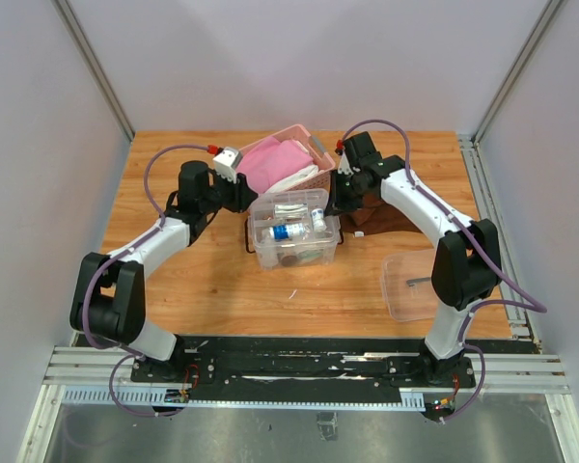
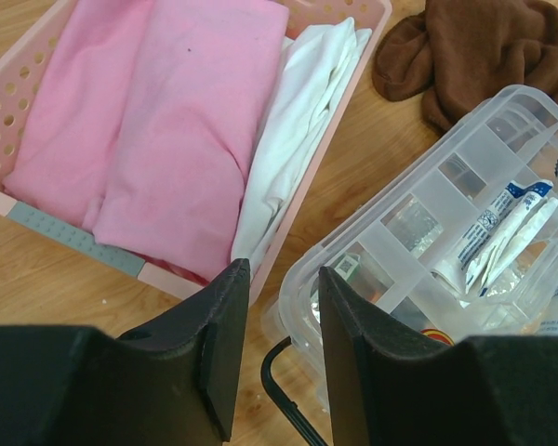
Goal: Organize the medicine kit
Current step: Place the medicine box compartment inside the medicine box.
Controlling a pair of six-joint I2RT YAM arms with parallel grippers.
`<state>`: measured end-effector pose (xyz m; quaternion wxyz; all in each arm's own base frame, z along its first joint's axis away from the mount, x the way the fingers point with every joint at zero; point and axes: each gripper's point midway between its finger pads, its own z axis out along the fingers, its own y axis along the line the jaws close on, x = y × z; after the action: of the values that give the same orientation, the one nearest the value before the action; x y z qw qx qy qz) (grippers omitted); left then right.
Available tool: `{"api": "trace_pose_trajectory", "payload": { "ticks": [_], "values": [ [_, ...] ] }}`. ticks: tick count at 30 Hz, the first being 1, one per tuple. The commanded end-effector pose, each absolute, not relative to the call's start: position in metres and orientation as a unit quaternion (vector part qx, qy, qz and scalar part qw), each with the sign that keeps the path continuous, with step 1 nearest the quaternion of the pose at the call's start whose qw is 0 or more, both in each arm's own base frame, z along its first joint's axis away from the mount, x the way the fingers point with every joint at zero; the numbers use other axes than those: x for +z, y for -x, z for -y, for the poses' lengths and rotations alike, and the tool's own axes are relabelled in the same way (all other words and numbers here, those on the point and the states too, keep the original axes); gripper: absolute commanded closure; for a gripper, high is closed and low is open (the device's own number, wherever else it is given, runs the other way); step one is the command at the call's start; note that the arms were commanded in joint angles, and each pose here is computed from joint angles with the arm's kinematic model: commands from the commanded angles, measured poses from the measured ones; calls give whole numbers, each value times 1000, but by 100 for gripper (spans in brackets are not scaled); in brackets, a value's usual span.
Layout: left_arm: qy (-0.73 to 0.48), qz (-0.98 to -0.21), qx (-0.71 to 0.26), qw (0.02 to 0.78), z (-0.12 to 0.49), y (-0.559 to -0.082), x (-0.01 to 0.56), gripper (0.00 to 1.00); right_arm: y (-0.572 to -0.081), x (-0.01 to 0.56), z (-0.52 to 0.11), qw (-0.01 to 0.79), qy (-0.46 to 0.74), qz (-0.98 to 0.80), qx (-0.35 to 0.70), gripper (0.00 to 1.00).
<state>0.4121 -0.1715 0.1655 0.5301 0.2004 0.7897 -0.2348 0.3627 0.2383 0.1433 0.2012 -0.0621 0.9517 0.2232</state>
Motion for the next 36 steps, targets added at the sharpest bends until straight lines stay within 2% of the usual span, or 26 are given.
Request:
{"api": "trace_pose_trajectory", "payload": {
  "ticks": [1, 12, 36],
  "values": [
    [-213, -784, -234, 534, 177, -416, 167, 60, -362, 156, -231, 215, 67, -947, 229, 88],
    [-216, -781, -236, 536, 178, -414, 169, 60, -360, 168, -225, 234, 72, -943, 224, 89],
    [-213, -784, -194, 549, 170, -428, 164, 57, -359, 151, -236, 210, 60, -946, 240, 89]
  ]
}}
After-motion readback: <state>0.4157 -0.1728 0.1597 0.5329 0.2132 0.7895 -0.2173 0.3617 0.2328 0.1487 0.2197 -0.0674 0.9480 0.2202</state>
